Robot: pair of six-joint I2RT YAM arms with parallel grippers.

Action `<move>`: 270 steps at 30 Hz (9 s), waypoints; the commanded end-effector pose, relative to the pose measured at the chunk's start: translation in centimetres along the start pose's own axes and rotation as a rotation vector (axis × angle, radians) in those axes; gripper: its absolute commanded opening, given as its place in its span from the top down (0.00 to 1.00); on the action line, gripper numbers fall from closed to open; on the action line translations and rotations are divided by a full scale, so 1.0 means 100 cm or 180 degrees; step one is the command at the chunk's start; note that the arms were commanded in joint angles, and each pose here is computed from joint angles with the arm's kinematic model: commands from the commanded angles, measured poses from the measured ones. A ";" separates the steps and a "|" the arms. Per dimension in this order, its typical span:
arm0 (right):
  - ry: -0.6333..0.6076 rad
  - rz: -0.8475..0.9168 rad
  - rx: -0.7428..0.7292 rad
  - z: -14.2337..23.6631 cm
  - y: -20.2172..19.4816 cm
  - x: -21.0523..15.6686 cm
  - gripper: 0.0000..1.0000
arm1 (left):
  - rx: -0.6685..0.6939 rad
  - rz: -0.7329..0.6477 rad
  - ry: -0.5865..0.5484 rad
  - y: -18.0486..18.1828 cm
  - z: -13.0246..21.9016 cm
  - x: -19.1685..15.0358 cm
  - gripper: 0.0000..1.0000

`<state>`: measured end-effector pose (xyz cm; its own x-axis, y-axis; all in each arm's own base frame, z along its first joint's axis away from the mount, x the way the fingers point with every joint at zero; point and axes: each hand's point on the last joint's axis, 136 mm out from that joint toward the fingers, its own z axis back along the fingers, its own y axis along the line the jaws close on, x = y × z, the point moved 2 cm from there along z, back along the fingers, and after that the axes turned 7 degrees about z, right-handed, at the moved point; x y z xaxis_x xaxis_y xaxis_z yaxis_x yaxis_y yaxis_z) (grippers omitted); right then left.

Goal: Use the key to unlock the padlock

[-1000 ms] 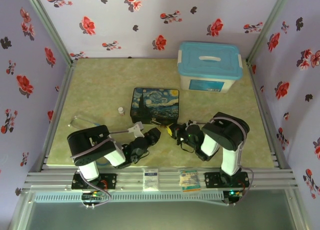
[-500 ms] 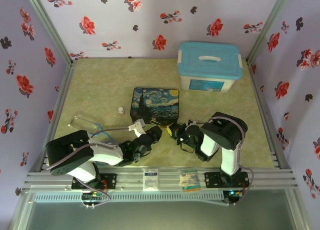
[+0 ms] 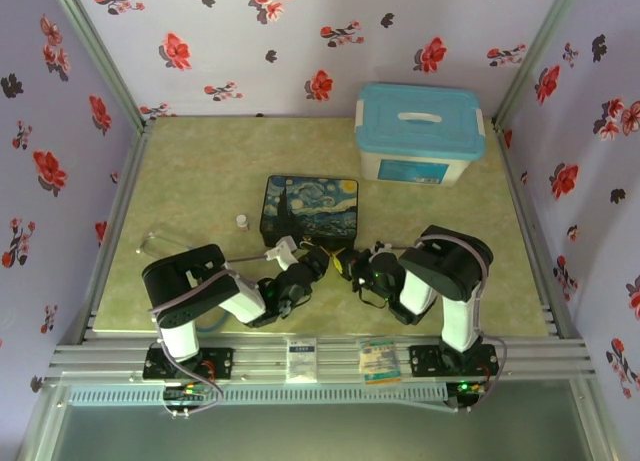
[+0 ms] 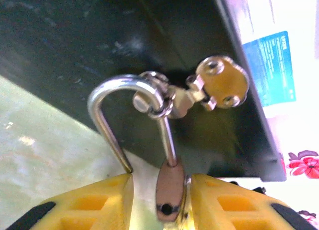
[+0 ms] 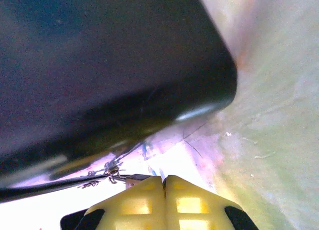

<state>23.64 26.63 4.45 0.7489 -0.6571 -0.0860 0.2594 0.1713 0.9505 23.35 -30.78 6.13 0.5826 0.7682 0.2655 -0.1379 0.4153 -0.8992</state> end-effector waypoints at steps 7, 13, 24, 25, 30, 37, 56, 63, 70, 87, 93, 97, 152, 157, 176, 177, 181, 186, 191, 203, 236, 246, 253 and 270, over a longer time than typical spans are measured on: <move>0.0121 0.0031 -0.0333 -0.003 -0.027 -0.012 0.96 | -0.0031 0.0170 0.0064 -0.001 -0.015 -0.008 0.75; 0.0032 0.0108 -0.0412 0.008 -0.035 -0.005 0.67 | 0.0063 0.0016 0.0025 0.001 -0.008 -0.001 0.98; -0.0160 0.0283 -0.0292 0.012 -0.020 0.023 0.48 | 0.0791 -0.0641 0.0205 0.010 0.011 0.013 1.00; -0.0167 0.0297 -0.0294 0.010 -0.020 0.024 0.48 | 0.0827 -0.0683 0.0251 0.011 0.011 0.012 1.00; -0.0227 0.0302 -0.0333 0.003 -0.025 0.034 0.50 | 0.1171 -0.0996 0.0574 0.016 0.012 0.010 1.00; -0.0298 0.0308 -0.0364 0.003 -0.028 0.042 0.50 | 0.1686 -0.1556 0.0758 0.023 0.023 0.017 1.00; -0.0339 0.0303 -0.0324 0.001 -0.024 0.048 0.51 | 0.1034 -0.0705 0.0576 0.022 0.023 0.016 1.00; -0.0347 0.0317 -0.0312 0.001 -0.023 0.048 0.51 | 0.1480 -0.0669 0.0607 0.070 0.042 0.023 0.92; -0.0295 0.0299 -0.0316 -0.001 -0.024 0.046 0.52 | 0.1659 -0.0805 0.0665 0.078 0.044 0.022 0.93; -0.0236 0.0316 -0.0294 -0.006 -0.022 0.043 0.52 | 0.2097 -0.1363 0.0397 0.066 0.058 0.043 0.70; -0.0238 0.0321 -0.0320 -0.005 -0.025 0.042 0.52 | 0.2267 -0.1729 0.0416 0.067 0.050 0.041 0.70; -0.0236 0.0314 -0.0382 -0.004 -0.031 0.042 0.53 | 0.2179 -0.1810 0.0416 0.048 0.045 0.036 0.77; -0.0177 0.3008 -0.1317 0.040 0.048 0.026 0.45 | 0.1095 -0.0392 -0.0268 0.038 0.023 0.023 0.53; -0.0275 0.2975 -0.1326 0.034 0.052 0.030 0.45 | 0.1347 -0.0457 -0.0329 0.058 0.023 0.029 0.64; -0.0297 0.3441 -0.1801 0.009 0.098 0.046 0.44 | 0.1845 -0.1273 0.0084 0.048 0.038 0.030 0.92; -0.0270 0.3510 -0.2000 0.006 0.097 0.050 0.44 | 0.1876 -0.1313 0.0137 0.049 0.038 0.029 0.91; -0.0278 0.3677 -0.2565 -0.004 0.088 0.066 0.44 | 0.2027 -0.1438 0.0251 0.057 0.041 0.026 0.93; -0.0152 0.3664 -0.2731 -0.022 0.074 0.077 0.44 | 0.2213 -0.1842 0.0386 0.052 0.048 0.029 0.99; 0.0071 0.3697 -0.2845 -0.033 0.058 0.077 0.45 | 0.2546 -0.2525 0.0495 0.044 0.063 0.043 0.99; 0.0212 0.3568 -0.2652 -0.041 0.046 0.068 0.46 | 0.3783 -0.4711 0.0598 0.041 0.049 0.044 0.97; -0.0025 0.3230 -0.1467 0.054 0.138 0.050 0.36 | 0.1514 -0.2431 0.0563 -0.059 0.094 0.075 0.36; 0.0454 0.3511 -0.1208 0.027 0.086 -0.046 0.24 | 0.1404 -0.1779 0.0093 -0.035 0.096 0.145 0.26; 0.0406 0.3712 -0.1930 -0.009 0.059 -0.066 0.22 | 0.1550 -0.1706 -0.0044 -0.022 0.088 0.168 0.26; 0.0053 0.3604 -0.2498 -0.053 0.041 -0.115 0.24 | 0.1502 -0.1693 -0.0279 -0.029 0.082 0.193 0.26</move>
<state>19.17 38.86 7.90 0.8126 0.0924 0.5754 -0.2450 0.9501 0.1933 27.92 -13.31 16.46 0.6113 0.4506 0.6506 -0.2131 0.8854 -0.4130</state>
